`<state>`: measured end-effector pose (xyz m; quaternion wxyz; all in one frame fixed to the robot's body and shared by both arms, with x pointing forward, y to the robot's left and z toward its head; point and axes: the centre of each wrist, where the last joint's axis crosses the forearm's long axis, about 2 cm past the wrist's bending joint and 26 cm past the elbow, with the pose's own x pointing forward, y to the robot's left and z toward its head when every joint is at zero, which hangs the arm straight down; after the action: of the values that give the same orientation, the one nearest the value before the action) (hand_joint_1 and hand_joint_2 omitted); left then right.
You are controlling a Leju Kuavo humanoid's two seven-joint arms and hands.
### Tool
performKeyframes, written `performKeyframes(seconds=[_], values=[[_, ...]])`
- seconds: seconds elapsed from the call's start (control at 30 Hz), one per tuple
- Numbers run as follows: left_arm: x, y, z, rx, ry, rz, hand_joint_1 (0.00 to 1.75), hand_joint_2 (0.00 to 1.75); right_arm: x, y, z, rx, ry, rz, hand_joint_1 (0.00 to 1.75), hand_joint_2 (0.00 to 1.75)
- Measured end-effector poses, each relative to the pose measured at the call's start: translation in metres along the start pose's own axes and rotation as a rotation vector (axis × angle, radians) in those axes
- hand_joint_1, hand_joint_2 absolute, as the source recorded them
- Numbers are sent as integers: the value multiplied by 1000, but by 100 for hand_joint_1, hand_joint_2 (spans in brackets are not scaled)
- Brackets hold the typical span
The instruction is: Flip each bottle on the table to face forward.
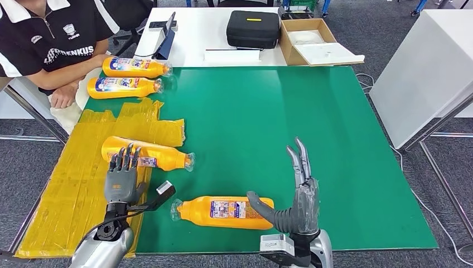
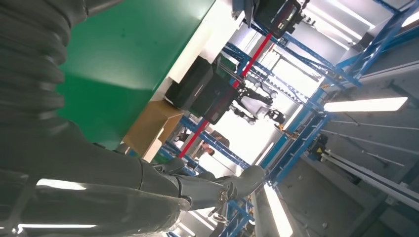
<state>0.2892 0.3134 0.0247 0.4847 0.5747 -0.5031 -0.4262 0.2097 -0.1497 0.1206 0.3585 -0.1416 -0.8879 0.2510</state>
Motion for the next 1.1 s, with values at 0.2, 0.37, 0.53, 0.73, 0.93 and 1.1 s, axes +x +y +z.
performKeyframes(seconds=[0.2, 0.37, 0.53, 0.73, 0.93, 1.1], values=[[1, -1, -2, -16, 30, 106, 0, 175, 1, 1, 2, 22, 5, 13, 0, 175], [9, -2, -1, -9, 35, 272, 0, 175, 1, 1, 3, 54, 25, 44, 0, 175], [34, 26, -6, 26, 4, 531, 0, 175, 3, 1, 2, 176, 71, 170, 0, 175], [63, 83, -3, 49, -243, 1257, 0, 175, -3, 2, -15, 321, 142, 239, 0, 175], [76, 101, 1, 50, -452, 1536, 0, 175, -12, 5, -33, 409, 169, 287, 0, 175], [84, 104, 3, 24, -512, 1602, 0, 175, -22, 13, -39, 502, 197, 275, 0, 175]])
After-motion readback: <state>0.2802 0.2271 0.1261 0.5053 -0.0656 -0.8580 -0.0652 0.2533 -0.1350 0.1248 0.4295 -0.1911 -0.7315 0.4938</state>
